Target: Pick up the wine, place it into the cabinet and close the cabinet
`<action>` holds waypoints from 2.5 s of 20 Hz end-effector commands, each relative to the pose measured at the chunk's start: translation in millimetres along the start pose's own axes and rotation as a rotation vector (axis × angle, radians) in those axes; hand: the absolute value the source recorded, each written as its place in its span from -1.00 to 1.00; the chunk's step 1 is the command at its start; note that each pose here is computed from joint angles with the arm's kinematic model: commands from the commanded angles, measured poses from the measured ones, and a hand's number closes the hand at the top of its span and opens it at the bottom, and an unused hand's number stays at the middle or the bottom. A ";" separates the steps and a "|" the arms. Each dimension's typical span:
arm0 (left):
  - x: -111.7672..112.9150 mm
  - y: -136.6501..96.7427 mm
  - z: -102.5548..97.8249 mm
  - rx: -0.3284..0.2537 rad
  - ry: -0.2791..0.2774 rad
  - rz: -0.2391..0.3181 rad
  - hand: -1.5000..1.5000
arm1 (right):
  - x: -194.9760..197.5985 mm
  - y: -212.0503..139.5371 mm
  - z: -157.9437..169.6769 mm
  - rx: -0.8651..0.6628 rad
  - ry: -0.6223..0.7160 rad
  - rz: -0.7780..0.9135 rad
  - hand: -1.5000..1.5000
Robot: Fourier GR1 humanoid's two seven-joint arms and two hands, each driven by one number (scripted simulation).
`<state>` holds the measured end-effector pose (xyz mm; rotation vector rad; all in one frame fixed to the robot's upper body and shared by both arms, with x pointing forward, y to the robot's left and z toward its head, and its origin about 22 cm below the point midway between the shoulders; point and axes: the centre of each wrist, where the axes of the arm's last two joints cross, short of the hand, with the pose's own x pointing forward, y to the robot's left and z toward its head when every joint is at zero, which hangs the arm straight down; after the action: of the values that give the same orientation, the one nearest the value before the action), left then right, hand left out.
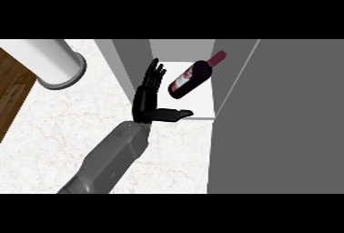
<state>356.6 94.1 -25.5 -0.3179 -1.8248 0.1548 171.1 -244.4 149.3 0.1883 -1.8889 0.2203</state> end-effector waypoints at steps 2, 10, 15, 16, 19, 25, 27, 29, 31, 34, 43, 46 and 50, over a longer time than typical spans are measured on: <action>22.1 6.6 33.2 -0.083 0.023 0.004 -1.00 | -1.3 1.5 -0.3 0.011 0.015 0.007 -1.00; 96.3 13.0 86.3 -0.106 -0.012 0.033 -1.00 | 19.0 5.4 3.4 0.007 -0.015 0.006 -1.00; 118.6 -11.3 116.0 -0.079 -0.021 0.054 -1.00 | 7.6 9.8 1.6 0.033 -0.004 0.024 -1.00; 123.2 8.8 108.1 -0.107 -0.011 0.040 -1.00 | 20.9 24.0 -7.3 0.066 -0.016 0.048 -1.00; 138.2 13.3 141.2 -0.088 -0.056 0.029 -1.00 | 13.0 11.3 3.0 0.124 0.035 0.088 1.00; 152.1 35.7 164.4 0.000 -0.061 -0.006 -1.00 | 15.4 24.9 6.6 0.397 0.089 0.154 1.00; 170.5 65.3 151.4 0.014 -0.081 -0.066 -1.00 | 15.3 15.7 12.6 0.433 0.067 0.139 1.00; 181.5 57.1 177.3 0.034 -0.070 -0.053 -1.00 | 20.5 26.0 7.7 0.475 0.123 0.112 1.00; 186.0 75.9 182.1 0.043 -0.101 -0.046 -1.00 | 21.7 48.7 17.6 0.514 0.147 0.030 1.00; 199.7 92.6 193.1 0.066 -0.106 -0.056 -1.00 | 33.5 52.1 15.5 0.557 0.137 -0.013 1.00; 217.8 144.3 226.8 0.110 -0.132 -0.062 -1.00 | 43.0 119.2 10.4 0.589 0.104 -0.023 1.00; 238.3 160.3 216.5 0.102 -0.128 -0.071 -1.00 | 43.3 144.0 -1.2 0.602 0.082 0.013 1.00; 258.6 165.6 221.7 0.086 -0.127 -0.083 -1.00 | 54.3 161.8 -13.4 0.575 0.020 0.077 1.00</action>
<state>107.7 325.8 94.5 -0.1790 -1.9426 0.2187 130.1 -109.7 186.6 0.5294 -1.7102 0.7783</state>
